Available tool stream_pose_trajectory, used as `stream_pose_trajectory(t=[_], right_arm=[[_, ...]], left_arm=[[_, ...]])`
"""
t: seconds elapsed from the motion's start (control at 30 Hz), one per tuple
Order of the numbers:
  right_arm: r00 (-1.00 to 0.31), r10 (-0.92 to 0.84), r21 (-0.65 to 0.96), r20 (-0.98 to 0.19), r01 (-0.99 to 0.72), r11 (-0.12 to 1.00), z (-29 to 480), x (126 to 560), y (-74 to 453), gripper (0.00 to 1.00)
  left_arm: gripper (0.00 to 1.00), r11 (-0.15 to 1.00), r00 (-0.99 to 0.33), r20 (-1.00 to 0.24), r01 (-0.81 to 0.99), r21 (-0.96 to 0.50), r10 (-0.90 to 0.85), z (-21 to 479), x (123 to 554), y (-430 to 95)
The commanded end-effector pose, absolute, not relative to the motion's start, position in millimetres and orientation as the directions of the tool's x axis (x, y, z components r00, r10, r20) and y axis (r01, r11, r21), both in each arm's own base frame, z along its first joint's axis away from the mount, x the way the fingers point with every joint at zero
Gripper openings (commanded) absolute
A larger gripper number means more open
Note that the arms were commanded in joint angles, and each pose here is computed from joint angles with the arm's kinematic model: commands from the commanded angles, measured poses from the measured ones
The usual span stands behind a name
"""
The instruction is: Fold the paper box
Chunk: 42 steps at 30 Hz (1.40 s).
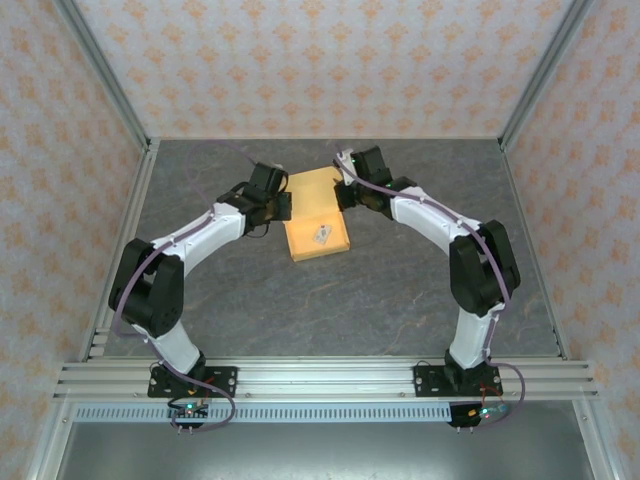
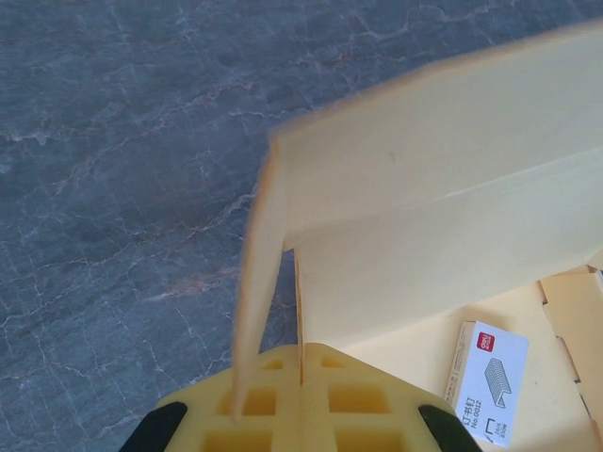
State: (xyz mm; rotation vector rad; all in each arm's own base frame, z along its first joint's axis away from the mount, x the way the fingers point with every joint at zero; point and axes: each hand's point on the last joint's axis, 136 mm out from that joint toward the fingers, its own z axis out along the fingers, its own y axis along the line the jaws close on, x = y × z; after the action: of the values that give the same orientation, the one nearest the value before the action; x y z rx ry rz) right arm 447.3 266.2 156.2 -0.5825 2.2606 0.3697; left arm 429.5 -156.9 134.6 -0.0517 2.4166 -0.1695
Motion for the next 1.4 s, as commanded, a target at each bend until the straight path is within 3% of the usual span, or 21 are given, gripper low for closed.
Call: stream_pose_trajectory(t=[0.0, 0.67, 1.37], right_arm=[[-0.526, -0.16, 0.085, -0.835, -0.411, 0.908, 188.9, 459.9, 270.5, 0.0], [-0.371, -0.021, 0.139, -0.928, -0.397, 0.907, 182.6, 437.8, 268.9, 0.0], [-0.365, 0.05, 0.189, -0.93, -0.358, 0.914, 156.3, 409.9, 263.5, 0.0]], left_arm=[[0.0, 0.986, -0.638, -0.753, -0.073, -0.147, -0.16, 163.2, 436.0, -158.8], [0.0, 0.959, -0.384, -0.904, -0.27, -0.087, -0.19, 170.6, 405.8, -153.8], [0.0, 0.941, -0.326, -0.933, -0.338, -0.036, -0.153, 130.8, 376.2, -163.1]])
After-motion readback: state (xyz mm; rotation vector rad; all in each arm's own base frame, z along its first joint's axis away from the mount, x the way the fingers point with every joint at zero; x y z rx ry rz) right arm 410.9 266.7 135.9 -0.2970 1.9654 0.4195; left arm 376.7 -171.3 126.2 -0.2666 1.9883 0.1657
